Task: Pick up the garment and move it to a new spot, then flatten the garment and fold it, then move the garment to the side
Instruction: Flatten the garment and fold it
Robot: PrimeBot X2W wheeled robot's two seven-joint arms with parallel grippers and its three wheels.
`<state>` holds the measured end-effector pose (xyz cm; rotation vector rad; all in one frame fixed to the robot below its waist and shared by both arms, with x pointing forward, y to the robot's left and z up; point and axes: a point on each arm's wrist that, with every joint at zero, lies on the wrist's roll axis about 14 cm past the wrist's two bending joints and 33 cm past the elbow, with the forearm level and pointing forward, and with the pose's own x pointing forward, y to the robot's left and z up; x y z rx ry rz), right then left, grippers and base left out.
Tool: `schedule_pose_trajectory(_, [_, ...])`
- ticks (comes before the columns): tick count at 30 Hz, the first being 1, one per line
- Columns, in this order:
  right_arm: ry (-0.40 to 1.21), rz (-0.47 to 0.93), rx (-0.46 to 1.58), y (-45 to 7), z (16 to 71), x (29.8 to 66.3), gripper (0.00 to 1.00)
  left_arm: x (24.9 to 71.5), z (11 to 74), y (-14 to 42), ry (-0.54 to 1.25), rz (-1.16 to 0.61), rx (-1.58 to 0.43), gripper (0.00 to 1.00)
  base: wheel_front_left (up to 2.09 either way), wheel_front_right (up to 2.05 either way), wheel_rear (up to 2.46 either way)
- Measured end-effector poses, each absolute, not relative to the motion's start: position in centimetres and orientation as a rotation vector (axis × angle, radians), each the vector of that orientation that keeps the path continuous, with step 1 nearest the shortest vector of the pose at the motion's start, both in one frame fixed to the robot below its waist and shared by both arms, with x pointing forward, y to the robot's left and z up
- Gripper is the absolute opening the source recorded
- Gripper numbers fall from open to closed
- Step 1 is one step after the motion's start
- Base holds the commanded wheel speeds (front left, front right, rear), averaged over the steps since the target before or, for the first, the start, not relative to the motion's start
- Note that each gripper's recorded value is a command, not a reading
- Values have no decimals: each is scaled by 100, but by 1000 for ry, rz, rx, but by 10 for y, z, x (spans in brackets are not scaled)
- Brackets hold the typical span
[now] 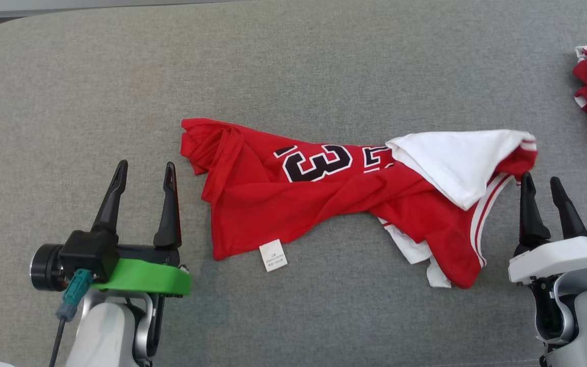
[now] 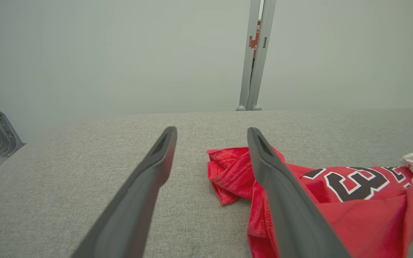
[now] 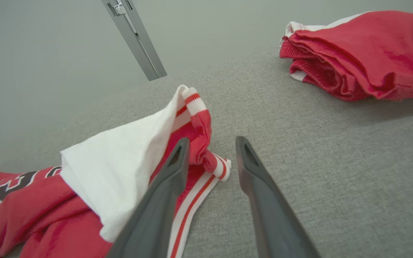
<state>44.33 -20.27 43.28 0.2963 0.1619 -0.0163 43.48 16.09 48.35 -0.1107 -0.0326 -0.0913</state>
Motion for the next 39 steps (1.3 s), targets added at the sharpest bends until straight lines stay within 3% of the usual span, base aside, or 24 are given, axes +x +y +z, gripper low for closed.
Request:
schedule_pose_trajectory(8, [61,-9,165,-216,456,430,100,430,486,162,-34,-88,-111,100,0,0,0])
schedule_pose_trajectory(17, [-79,74,56,-195,513,411,100,409,488,169,-32,-60,-104,100,0,0,0])
schedule_pose_trajectory(39, [-93,124,72,-173,539,388,100,390,486,150,9,-125,-108,100,0,0,0])
